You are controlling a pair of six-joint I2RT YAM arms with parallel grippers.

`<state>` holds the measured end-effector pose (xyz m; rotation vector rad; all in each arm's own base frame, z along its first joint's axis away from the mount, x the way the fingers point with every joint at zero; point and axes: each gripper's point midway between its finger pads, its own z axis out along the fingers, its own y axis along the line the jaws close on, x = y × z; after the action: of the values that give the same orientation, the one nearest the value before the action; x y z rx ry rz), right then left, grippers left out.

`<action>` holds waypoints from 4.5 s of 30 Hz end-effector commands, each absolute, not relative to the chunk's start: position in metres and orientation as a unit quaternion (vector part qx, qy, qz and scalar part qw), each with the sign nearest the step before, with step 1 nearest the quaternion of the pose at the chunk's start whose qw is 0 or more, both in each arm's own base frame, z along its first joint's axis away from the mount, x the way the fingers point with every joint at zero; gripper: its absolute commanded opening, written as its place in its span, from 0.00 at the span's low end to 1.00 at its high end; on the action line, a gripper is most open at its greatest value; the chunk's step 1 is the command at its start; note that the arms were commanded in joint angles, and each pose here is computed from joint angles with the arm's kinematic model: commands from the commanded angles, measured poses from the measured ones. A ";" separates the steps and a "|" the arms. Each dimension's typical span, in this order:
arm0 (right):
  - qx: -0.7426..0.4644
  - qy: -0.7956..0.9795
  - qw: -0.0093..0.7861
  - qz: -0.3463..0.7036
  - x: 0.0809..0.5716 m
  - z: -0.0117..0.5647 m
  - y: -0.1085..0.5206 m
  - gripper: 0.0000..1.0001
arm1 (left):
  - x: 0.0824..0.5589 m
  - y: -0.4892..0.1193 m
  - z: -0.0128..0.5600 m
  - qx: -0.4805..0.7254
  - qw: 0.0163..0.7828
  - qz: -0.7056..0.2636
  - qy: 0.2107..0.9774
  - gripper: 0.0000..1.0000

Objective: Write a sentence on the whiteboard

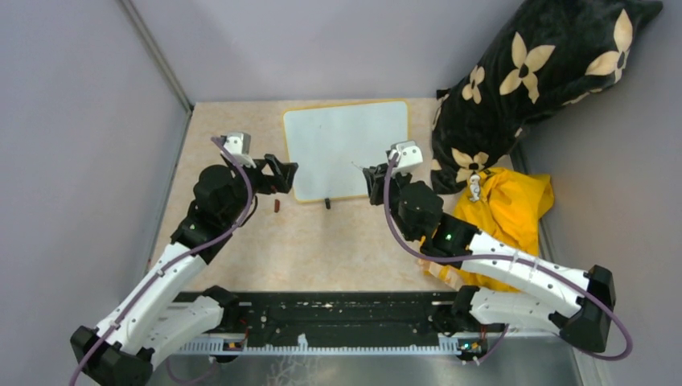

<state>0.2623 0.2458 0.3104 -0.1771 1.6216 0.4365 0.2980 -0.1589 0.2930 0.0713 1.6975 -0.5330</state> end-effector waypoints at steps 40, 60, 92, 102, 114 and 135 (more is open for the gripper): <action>-0.112 0.650 0.690 0.296 0.227 0.326 0.250 0.00 | 0.366 -0.150 0.203 0.082 0.491 -0.539 0.680 0.99; -0.113 0.646 0.688 0.311 0.222 0.334 0.251 0.00 | 0.375 -0.161 0.133 0.122 0.449 -0.576 0.672 0.74; -0.120 0.654 0.675 0.320 0.228 0.323 0.270 0.00 | 0.361 -0.168 0.093 0.143 0.454 -0.558 0.680 0.19; -0.118 0.665 0.670 0.310 0.235 0.307 0.279 0.00 | 0.362 -0.167 0.087 0.125 0.455 -0.560 0.681 0.14; -0.117 0.673 0.667 0.297 0.238 0.295 0.277 0.00 | 0.361 -0.166 0.086 0.123 0.460 -0.558 0.680 0.25; -0.117 0.676 0.664 0.298 0.241 0.289 0.284 0.00 | 0.362 -0.166 0.084 0.118 0.459 -0.557 0.681 0.22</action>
<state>0.2409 0.2802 0.2720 -0.3085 1.5757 0.6244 0.3646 -0.1647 0.0830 0.2510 1.7128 -1.3883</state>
